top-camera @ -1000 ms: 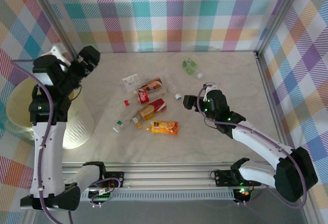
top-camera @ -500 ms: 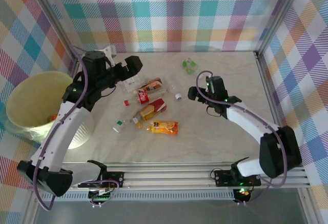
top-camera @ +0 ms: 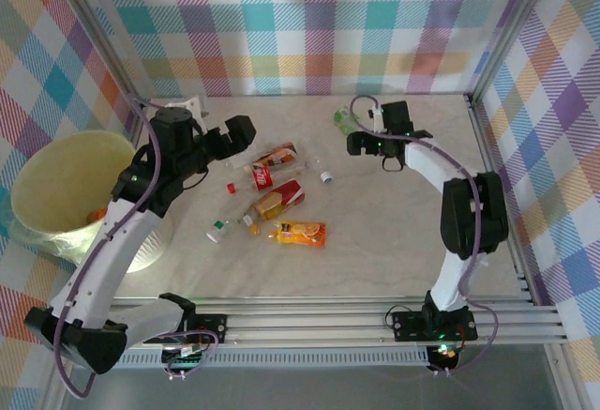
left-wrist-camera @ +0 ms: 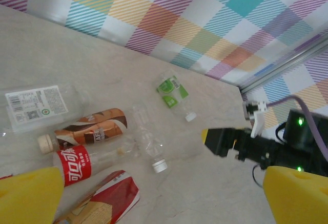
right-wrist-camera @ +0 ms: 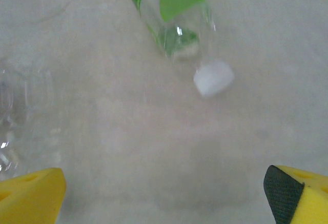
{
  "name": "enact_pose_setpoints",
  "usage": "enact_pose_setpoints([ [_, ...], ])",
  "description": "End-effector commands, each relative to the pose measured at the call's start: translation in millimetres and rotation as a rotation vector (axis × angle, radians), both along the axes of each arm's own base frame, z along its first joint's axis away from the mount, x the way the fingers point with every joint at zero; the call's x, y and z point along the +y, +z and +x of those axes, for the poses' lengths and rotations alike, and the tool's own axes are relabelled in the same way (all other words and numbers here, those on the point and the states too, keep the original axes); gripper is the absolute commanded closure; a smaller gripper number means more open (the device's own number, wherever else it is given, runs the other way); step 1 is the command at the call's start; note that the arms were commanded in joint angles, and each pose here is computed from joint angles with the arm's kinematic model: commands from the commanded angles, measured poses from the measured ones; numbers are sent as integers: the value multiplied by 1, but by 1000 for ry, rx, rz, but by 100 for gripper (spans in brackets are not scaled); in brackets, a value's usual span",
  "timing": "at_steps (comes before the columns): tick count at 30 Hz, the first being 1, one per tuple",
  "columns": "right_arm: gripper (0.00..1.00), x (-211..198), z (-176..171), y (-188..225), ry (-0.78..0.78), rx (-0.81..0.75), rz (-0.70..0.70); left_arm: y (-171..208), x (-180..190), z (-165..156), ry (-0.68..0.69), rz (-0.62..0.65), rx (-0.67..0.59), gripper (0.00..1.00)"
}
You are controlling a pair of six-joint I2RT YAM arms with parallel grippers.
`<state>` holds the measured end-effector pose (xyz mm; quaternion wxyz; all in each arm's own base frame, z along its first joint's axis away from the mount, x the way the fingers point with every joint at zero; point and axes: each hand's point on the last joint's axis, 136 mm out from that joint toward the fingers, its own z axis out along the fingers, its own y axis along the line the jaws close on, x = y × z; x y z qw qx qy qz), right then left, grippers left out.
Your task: Put the plastic bottles in the bin
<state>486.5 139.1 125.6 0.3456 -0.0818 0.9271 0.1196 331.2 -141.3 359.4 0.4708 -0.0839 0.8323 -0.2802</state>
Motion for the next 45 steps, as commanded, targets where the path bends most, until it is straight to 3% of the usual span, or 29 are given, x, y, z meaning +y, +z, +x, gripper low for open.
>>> enact_pose_setpoints([
  [1,1,11,13,-12,199,13,-67,-3,4,-2,1,50,-24,0],
  [5,2,2,43,-27,183,41,-134,-12,3,0,0,66,-1,0],
  [14,0,12,89,-56,212,116,-118,-24,-1,7,-8,71,14,0],
  [22,3,18,109,-64,218,169,-115,-40,2,13,23,82,46,0],
  [33,34,9,111,-69,172,182,-153,-50,-7,23,5,67,64,0],
  [45,53,5,77,-61,178,175,-134,-50,-6,18,2,61,73,0],
])
